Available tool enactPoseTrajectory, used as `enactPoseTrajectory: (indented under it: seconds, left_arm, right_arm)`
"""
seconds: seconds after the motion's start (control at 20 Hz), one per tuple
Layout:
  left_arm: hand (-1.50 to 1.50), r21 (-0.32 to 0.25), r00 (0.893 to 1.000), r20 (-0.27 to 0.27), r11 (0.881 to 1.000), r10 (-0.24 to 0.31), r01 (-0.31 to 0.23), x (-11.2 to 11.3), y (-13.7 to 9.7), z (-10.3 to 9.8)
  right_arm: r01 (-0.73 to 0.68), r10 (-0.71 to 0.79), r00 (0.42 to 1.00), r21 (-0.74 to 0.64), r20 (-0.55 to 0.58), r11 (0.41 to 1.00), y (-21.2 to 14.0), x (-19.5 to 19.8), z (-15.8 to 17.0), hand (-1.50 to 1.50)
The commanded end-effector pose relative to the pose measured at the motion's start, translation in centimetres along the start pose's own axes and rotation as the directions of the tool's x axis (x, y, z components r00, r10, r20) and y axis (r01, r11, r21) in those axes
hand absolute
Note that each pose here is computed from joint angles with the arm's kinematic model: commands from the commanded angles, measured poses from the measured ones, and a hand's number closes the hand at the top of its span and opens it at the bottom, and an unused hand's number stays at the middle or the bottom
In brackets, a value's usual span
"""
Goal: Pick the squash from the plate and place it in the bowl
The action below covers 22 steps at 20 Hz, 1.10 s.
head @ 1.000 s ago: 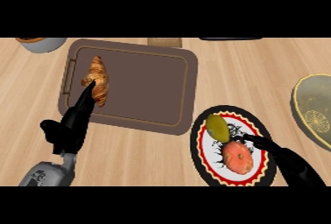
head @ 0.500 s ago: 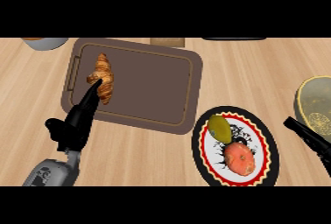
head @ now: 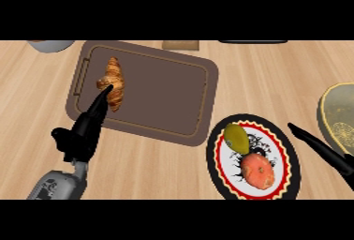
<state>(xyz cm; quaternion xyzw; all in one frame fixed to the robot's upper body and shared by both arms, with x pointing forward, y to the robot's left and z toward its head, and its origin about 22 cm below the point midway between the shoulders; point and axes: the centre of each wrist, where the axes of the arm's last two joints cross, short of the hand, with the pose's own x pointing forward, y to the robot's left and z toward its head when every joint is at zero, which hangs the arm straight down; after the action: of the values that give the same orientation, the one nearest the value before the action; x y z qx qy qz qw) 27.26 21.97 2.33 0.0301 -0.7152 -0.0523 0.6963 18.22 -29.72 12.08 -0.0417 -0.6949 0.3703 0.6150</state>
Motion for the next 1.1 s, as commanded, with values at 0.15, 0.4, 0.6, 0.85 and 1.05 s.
enactPoseTrajectory:
  seconds: [0.15,0.4,0.6,0.85,1.05]
  left_arm:
    - [0.0,0.013,1.0,-0.018,1.0,0.001,0.0,0.6,0.4,-1.1]
    - [0.0,0.008,1.0,0.001,1.0,0.005,-0.005,0.6,-0.1,-0.6]
    - [0.0,0.023,1.0,-0.002,1.0,-0.001,0.001,-0.7,1.6,-1.0]
    - [0.0,0.017,1.0,-0.002,1.0,0.001,-0.001,0.5,0.4,-0.5]
    - [0.0,0.002,1.0,-0.015,1.0,0.002,-0.002,0.2,-0.7,0.8]
  right_arm:
    - [-0.048,0.061,0.991,0.107,-0.118,0.993,-0.2,-0.1,-1.7,-1.5]
    - [-0.025,0.042,0.994,0.157,-0.102,0.987,1.6,-4.1,-1.5,-1.5]
    - [0.017,-0.005,0.996,0.132,-0.091,0.991,1.7,-4.1,0.0,-1.5]
    - [0.123,-0.119,0.992,0.132,-0.037,0.984,1.8,-5.0,-0.6,-1.5]
    - [0.138,-0.135,0.99,0.125,-0.037,0.982,0.4,-4.5,-0.2,-1.5]
